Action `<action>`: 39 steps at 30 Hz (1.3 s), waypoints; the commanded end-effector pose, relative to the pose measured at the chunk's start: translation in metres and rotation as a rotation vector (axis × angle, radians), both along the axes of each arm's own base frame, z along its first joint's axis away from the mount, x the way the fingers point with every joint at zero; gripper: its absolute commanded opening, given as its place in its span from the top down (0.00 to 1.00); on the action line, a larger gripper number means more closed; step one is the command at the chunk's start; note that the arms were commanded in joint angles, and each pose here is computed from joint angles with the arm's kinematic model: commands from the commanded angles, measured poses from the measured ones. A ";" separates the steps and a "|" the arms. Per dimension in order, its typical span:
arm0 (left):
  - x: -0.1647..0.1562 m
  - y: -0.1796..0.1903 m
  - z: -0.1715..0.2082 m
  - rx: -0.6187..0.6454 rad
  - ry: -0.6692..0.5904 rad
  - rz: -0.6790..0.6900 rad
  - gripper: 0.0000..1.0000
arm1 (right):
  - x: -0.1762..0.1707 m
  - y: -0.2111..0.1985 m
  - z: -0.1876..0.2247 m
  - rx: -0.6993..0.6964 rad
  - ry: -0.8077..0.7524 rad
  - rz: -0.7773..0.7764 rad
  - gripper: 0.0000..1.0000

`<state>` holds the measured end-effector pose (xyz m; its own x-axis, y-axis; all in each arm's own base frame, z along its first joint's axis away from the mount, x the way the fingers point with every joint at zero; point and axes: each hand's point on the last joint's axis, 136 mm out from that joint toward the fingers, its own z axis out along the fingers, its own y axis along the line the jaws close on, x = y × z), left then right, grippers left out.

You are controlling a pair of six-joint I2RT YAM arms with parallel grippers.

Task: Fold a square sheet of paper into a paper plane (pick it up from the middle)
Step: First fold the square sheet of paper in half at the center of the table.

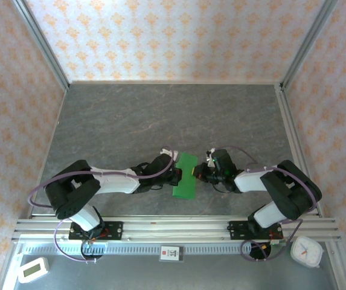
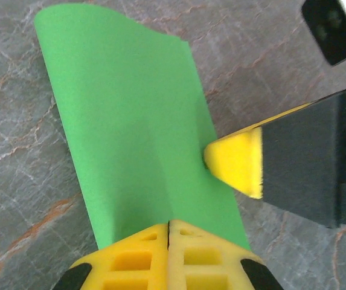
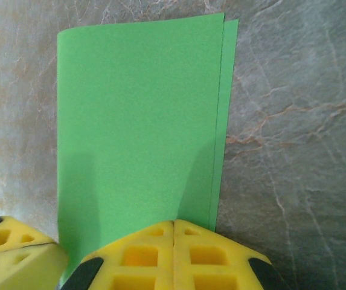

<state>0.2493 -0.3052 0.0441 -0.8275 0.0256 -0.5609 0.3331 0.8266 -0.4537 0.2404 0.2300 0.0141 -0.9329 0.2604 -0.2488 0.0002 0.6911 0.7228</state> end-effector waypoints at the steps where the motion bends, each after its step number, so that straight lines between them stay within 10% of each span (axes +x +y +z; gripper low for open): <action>1: -0.001 0.006 -0.012 0.042 -0.012 -0.012 1.00 | -0.015 -0.017 -0.038 -0.110 0.086 -0.025 1.00; 39: -0.043 0.006 0.012 -0.144 0.044 -0.063 1.00 | -0.021 -0.022 -0.053 -0.135 0.122 -0.029 1.00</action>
